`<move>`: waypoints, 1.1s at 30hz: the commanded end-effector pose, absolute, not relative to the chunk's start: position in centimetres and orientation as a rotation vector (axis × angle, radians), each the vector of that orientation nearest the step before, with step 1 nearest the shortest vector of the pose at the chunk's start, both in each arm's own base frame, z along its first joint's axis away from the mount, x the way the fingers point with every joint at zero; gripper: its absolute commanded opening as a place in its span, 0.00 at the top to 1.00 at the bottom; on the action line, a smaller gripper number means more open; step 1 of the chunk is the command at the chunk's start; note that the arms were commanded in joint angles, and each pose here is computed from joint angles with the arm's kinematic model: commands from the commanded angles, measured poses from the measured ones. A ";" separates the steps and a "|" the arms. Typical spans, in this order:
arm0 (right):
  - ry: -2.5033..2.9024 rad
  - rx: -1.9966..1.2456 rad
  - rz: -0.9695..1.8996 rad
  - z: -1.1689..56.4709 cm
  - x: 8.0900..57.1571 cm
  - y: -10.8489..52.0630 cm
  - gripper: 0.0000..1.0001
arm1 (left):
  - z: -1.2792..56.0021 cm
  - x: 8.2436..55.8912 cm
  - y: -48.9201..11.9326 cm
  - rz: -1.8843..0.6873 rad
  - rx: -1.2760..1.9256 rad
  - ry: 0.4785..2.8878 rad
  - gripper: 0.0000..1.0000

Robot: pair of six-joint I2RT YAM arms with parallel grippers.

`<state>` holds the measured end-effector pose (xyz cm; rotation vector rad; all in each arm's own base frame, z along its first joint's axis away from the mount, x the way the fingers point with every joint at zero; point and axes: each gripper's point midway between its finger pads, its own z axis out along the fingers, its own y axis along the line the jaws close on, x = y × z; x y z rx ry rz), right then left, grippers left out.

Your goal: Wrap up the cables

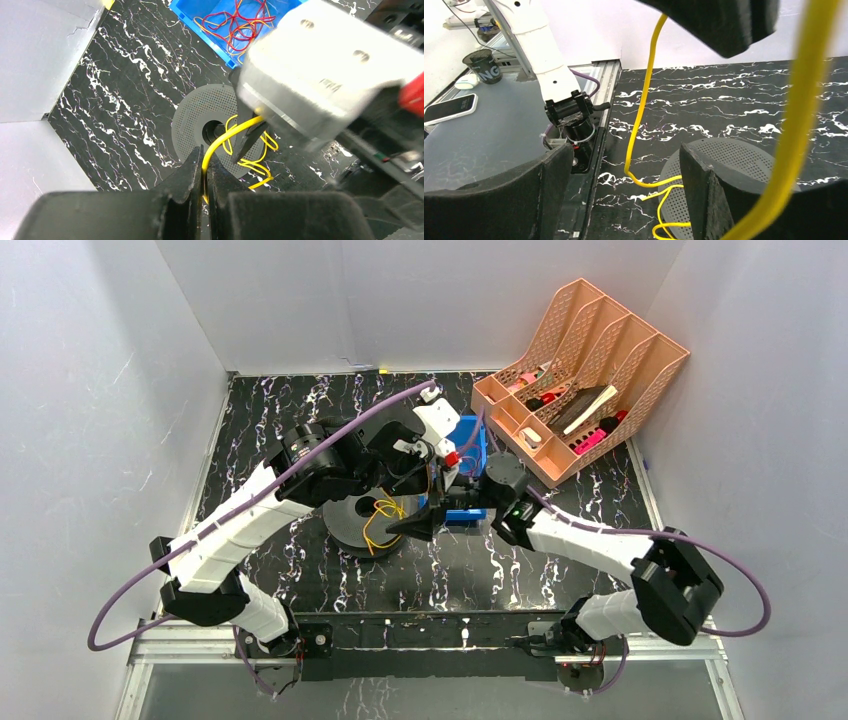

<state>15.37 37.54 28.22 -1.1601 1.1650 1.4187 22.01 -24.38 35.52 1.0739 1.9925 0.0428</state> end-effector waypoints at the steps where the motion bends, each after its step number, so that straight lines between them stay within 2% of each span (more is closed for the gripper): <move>1: 1.047 -1.093 1.424 30.9 15.6 38.8 0.17 | 37.2 21.7 -23.5 0.027 1.045 1.961 1.00; 3: 1.041 -1.082 1.443 30.9 15.5 39.0 0.23 | 37.2 21.7 -23.5 0.027 1.037 1.961 1.00; 5: 1.039 -1.078 1.461 30.8 15.3 39.1 0.36 | 37.4 21.7 -23.4 0.029 1.028 1.961 1.00; 10: 1.052 -1.053 1.471 30.7 14.9 38.5 0.84 | 37.7 22.0 -23.1 0.047 0.993 1.962 1.00; 12: 1.055 -1.036 1.457 30.6 14.9 38.0 0.98 | 38.0 22.2 -23.0 0.050 0.967 1.960 1.00; 16: 1.066 -1.011 1.440 31.1 14.6 37.1 1.00 | 38.6 22.2 -23.2 0.024 0.931 1.949 0.99; 20: 1.095 -0.981 1.420 31.8 14.4 36.2 1.00 | 39.3 21.5 -23.7 -0.092 0.916 1.907 0.73; 22: 1.111 -0.961 1.398 32.2 14.4 35.5 1.00 | 39.8 21.0 -24.0 -0.162 0.896 1.873 0.51; 25: 1.132 -0.934 1.361 33.1 14.3 34.5 1.00 | 40.9 19.3 -24.6 -0.326 0.911 1.799 0.34; 29: 1.204 -0.917 1.334 33.3 14.2 33.5 1.00 | 42.5 18.3 -24.6 -0.441 0.866 1.713 0.21; 33: 1.252 -0.881 1.310 33.9 14.1 32.4 1.00 | 43.7 17.5 -23.8 -0.520 0.800 1.650 0.17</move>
